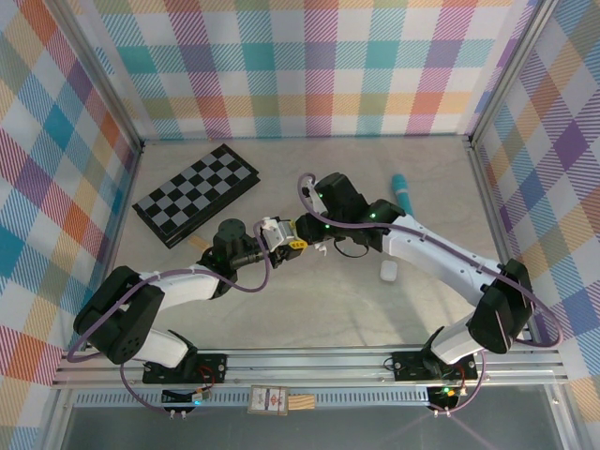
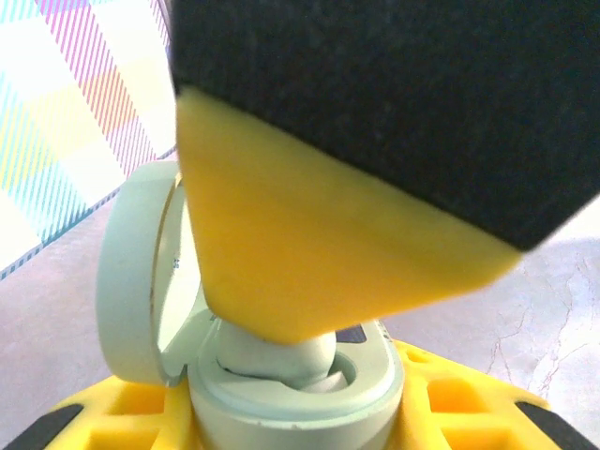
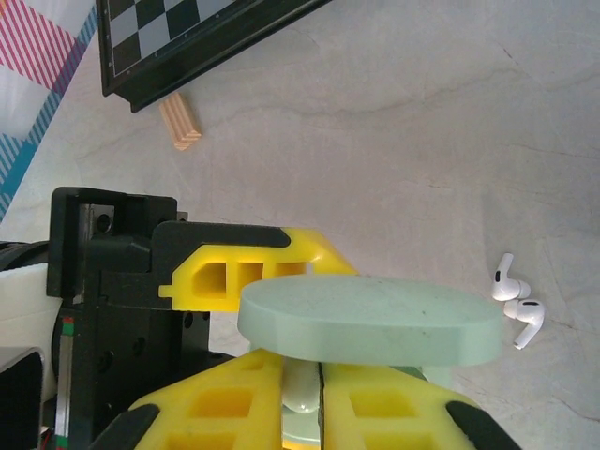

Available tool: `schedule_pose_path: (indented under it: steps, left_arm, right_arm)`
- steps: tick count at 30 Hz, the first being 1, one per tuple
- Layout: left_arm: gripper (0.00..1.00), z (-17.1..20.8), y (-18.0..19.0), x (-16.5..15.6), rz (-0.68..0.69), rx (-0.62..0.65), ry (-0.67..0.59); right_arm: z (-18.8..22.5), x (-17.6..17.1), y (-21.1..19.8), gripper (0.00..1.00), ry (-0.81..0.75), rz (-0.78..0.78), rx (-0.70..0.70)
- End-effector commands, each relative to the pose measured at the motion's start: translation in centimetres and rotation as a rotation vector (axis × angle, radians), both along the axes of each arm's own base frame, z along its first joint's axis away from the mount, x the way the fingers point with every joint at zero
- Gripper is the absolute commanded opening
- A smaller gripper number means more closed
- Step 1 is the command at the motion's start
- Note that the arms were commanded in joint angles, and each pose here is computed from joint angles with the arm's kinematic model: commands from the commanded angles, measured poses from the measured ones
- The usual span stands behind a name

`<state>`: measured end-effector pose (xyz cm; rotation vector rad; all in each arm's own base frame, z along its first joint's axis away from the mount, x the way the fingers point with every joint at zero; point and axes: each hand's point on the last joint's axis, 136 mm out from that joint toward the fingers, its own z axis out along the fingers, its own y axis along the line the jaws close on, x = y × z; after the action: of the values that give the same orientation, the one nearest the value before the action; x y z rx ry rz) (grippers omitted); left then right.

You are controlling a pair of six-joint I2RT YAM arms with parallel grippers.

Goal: Insert wireless bluetooth earbuds into charging case

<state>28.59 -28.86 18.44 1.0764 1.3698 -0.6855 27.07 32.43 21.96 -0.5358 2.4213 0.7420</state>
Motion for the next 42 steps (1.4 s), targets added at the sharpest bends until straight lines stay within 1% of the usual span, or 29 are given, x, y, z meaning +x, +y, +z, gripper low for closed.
schedule_pose_path:
  steps: [1,5,7,9,16,21,25,28,36,42]
  left_arm:
    - [0.33,2.6,-0.1,0.0,-0.015,-0.038,-0.077]
    - [0.33,2.7,-0.1,-0.1,-0.015,-0.041,-0.079]
    - [0.33,2.8,0.0,-0.2,-0.016,-0.043,-0.082]
    - [0.33,2.8,-0.1,-0.2,-0.018,-0.043,-0.082]
    - [0.33,3.2,0.0,-0.4,-0.02,-0.049,-0.088]
    - [0.33,3.3,0.1,-0.4,-0.015,-0.048,-0.09]
    - [0.33,3.2,0.2,-0.4,-0.011,-0.045,-0.089]
    - [0.33,3.0,0.2,-0.3,-0.011,-0.041,-0.085]
    - [0.33,2.2,0.3,-0.3,-0.005,-0.018,-0.075]
    - [0.33,2.1,0.2,-0.3,-0.008,-0.017,-0.072]
  right_arm:
    - [1.7,-0.2,-0.2,0.17,-0.022,-0.002,0.021]
    - [1.4,-0.3,-0.2,0.17,-0.012,-0.006,0.021]
    - [1.3,-0.4,0.0,0.2,-0.001,0.002,0.027]
    - [1.2,-0.5,0.3,0.25,0.013,0.009,0.036]
    - [-0.2,-0.4,0.8,0.28,0.049,0.015,0.024]
    - [-0.8,-0.6,1.2,0.27,0.072,0.029,0.023]
    - [-0.5,-0.6,1.0,0.19,0.069,0.022,0.021]
    - [0.1,-0.5,0.6,0.17,0.044,0.007,0.02]
    - [1.6,0.0,-0.5,0.17,-0.009,-0.032,0.028]
    - [1.6,0.2,-1.1,0.17,-0.014,-0.048,0.019]
